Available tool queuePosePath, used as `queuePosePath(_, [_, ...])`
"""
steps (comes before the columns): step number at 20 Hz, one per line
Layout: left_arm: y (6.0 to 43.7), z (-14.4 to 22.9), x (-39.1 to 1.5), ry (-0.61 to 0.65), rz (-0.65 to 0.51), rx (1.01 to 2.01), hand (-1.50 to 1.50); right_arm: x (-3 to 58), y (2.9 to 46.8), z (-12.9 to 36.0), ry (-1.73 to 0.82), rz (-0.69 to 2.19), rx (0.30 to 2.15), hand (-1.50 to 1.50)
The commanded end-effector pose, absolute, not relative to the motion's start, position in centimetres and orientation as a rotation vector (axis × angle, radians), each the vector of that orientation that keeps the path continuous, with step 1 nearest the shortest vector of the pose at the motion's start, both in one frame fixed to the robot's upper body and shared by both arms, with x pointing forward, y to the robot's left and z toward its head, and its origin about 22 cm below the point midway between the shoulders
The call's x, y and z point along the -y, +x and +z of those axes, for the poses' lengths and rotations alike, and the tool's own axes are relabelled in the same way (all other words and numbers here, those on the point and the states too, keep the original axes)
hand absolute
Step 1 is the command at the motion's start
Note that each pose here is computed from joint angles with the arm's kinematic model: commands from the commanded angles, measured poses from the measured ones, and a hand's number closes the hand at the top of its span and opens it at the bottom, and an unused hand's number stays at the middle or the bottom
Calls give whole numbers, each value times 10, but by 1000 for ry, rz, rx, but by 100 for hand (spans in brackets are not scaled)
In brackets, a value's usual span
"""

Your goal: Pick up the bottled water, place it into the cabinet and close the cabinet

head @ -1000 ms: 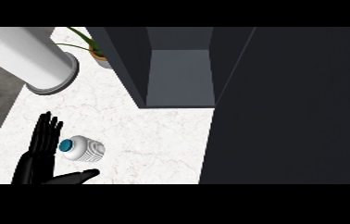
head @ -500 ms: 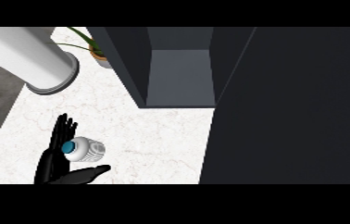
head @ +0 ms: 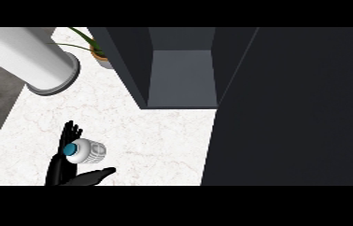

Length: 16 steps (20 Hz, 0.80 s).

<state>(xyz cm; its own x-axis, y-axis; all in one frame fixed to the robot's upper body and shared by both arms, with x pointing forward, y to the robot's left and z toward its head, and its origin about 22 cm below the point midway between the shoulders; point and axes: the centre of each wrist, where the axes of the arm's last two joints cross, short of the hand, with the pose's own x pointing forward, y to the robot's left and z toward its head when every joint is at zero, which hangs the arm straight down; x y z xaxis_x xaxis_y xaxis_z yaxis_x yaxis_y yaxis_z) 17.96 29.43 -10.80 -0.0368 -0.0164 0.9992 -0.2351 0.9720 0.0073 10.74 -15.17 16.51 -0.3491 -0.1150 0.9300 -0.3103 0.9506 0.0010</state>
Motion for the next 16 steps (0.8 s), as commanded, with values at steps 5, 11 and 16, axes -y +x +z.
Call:
queuePosePath(5, [167, -143, -290, 220, 208, 1594, -150, 166, 81, 191, 264, 195, 1993, -150])
queuePosePath(11, [175, -141, -307, 151, 233, 1622, -150, 158, 85, 182, 290, 209, 1978, -150])
queuePosePath(16, [181, -148, -307, 89, 264, 1640, -150, 153, 85, 178, 259, 198, 1977, -150])
